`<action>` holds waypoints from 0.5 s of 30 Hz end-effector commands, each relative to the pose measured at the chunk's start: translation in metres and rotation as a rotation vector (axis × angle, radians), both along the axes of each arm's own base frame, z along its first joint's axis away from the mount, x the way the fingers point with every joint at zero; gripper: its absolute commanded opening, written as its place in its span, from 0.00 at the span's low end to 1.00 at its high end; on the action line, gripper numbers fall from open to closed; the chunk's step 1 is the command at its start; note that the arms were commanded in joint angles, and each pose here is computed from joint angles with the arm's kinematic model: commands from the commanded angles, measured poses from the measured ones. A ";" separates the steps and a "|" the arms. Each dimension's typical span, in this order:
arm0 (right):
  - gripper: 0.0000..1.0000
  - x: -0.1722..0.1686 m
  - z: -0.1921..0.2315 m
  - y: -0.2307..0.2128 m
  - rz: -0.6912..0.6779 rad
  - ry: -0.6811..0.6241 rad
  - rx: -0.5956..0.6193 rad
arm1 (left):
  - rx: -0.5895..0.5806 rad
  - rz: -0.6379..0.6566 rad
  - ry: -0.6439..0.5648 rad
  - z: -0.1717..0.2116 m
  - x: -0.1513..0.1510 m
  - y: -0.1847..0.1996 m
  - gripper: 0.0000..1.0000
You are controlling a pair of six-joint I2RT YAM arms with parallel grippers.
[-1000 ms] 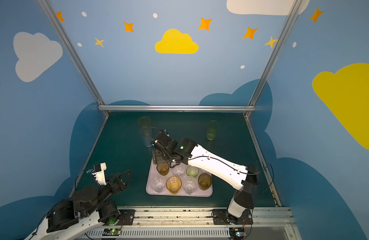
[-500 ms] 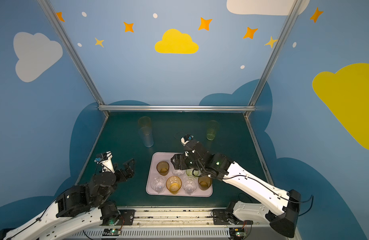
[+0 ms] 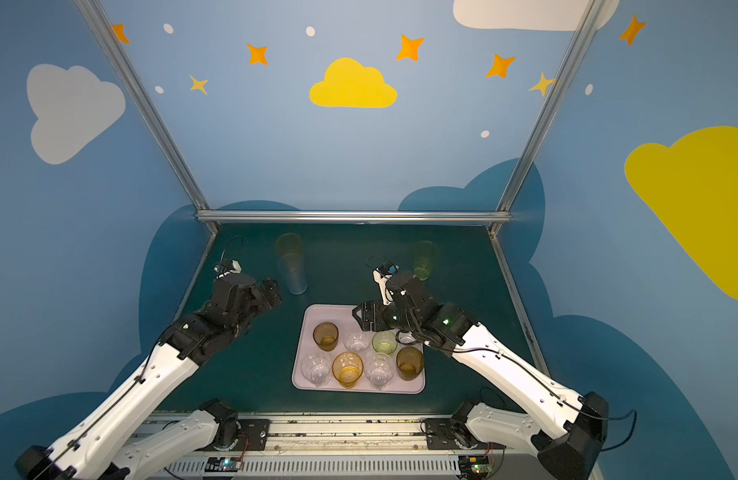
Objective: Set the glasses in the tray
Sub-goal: 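Move the left gripper over the clear blue glass while the right gripper hovers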
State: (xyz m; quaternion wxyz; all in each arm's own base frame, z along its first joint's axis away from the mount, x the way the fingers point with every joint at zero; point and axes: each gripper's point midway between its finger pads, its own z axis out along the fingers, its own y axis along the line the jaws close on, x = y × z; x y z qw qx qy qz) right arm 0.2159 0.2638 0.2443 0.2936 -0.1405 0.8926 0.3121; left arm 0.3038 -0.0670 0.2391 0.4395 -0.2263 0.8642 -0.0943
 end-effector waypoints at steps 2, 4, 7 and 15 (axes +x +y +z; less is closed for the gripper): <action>0.83 0.002 0.003 -0.002 0.016 -0.012 0.018 | -0.082 -0.032 0.046 0.000 0.028 0.005 1.00; 0.83 0.004 0.001 -0.003 0.006 -0.003 0.016 | -0.106 -0.040 0.070 -0.007 0.042 0.010 1.00; 0.83 0.008 -0.005 -0.004 -0.009 0.013 0.011 | -0.106 -0.026 0.091 -0.017 0.058 0.019 1.00; 0.83 0.016 -0.022 -0.004 -0.041 0.054 0.003 | -0.138 -0.067 0.112 -0.050 0.089 0.012 0.89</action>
